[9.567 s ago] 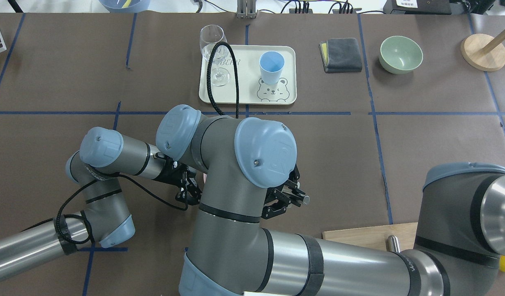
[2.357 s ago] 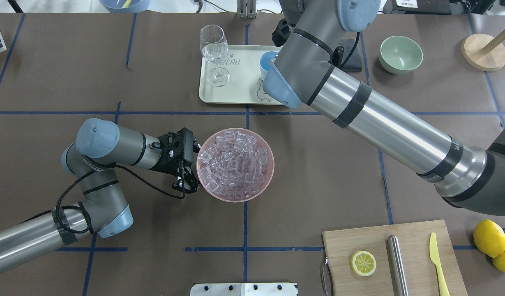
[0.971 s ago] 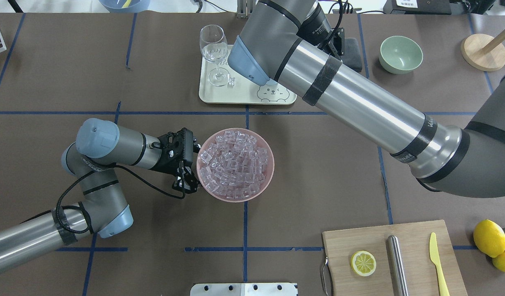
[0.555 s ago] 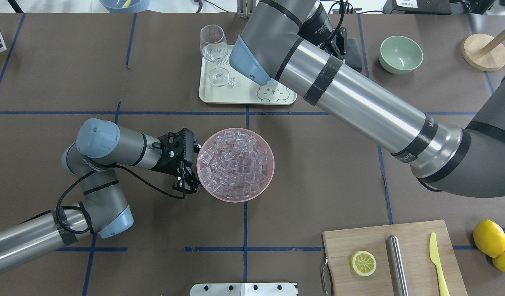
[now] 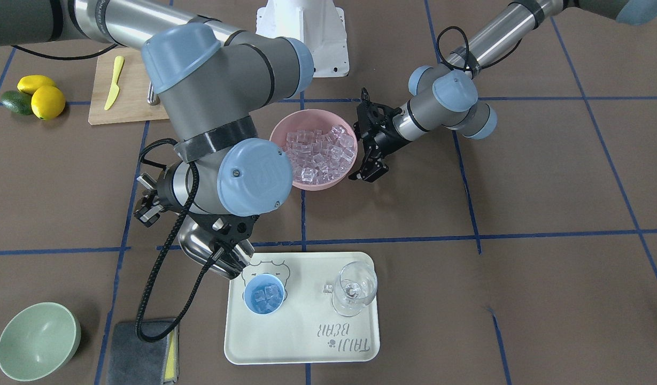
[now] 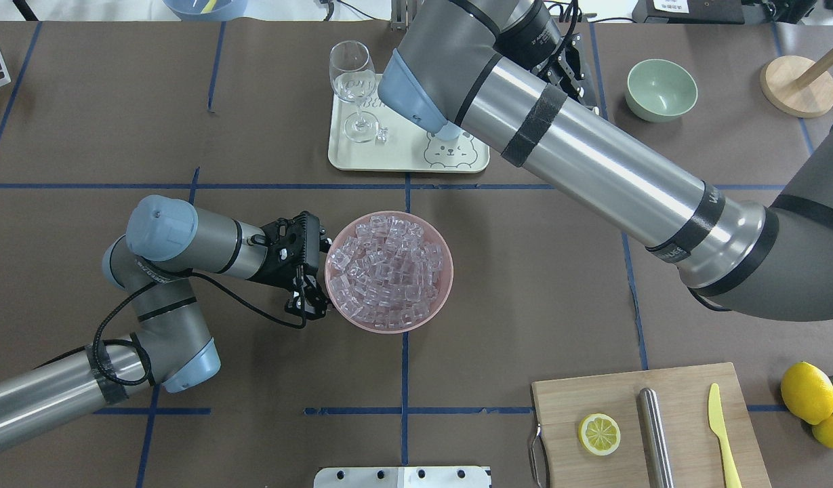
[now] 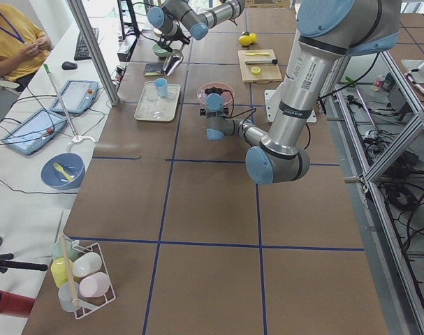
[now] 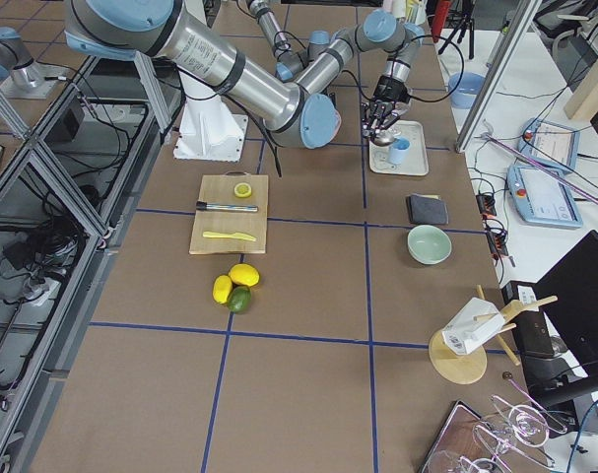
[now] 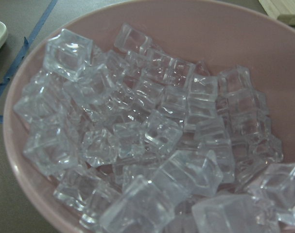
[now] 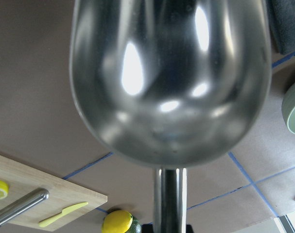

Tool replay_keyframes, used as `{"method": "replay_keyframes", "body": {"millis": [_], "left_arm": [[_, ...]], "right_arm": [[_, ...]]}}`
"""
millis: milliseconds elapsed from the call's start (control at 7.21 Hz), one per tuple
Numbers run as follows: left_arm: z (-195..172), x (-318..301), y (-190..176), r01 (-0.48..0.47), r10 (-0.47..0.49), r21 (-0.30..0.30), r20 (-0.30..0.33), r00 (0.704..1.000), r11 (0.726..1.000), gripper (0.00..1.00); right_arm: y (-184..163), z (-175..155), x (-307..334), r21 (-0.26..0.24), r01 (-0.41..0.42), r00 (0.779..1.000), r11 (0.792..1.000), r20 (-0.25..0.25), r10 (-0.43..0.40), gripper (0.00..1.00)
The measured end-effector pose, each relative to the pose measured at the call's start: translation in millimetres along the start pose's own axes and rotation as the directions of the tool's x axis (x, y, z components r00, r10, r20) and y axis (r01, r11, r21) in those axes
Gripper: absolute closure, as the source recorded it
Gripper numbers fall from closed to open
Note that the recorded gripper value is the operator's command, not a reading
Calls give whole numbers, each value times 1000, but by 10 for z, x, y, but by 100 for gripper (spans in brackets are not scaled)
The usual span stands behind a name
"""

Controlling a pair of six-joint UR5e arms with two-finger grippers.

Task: Put ice in cup with scoop
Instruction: 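Tip the scoop with the right gripper to pour ice into the glass, then carry the empty scoop with the right gripper back to its table spot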

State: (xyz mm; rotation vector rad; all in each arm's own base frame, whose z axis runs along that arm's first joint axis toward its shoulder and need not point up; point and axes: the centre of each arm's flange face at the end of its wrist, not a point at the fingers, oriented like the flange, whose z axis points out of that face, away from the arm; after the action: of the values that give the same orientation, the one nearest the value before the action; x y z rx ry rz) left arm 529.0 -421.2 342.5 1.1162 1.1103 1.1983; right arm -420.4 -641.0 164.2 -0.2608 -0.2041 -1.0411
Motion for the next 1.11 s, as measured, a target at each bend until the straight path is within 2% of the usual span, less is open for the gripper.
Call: {"method": "replay_keyframes", "body": {"millis": [416, 693, 971, 1109], "left_arm": [[-1, 0, 3, 0, 0, 0, 0, 1000, 1000, 0], [0, 1, 3, -1, 1, 0, 0, 1000, 1000, 0], [-4, -3, 9, 0, 0, -1, 1, 1000, 1000, 0], [-8, -7, 13, 0, 0, -1, 1, 1000, 1000, 0]], "right_arm": [[51, -52, 68, -5, 28, 1000, 1000, 3, -28, 100], [100, -107, 119, 21, 6, 999, 1000, 32, -7, 100], [326, -235, 415, 88, -107, 984, 990, 152, 93, 100], [469, -310, 546, 112, -207, 960, 972, 215, 180, 100]]}}
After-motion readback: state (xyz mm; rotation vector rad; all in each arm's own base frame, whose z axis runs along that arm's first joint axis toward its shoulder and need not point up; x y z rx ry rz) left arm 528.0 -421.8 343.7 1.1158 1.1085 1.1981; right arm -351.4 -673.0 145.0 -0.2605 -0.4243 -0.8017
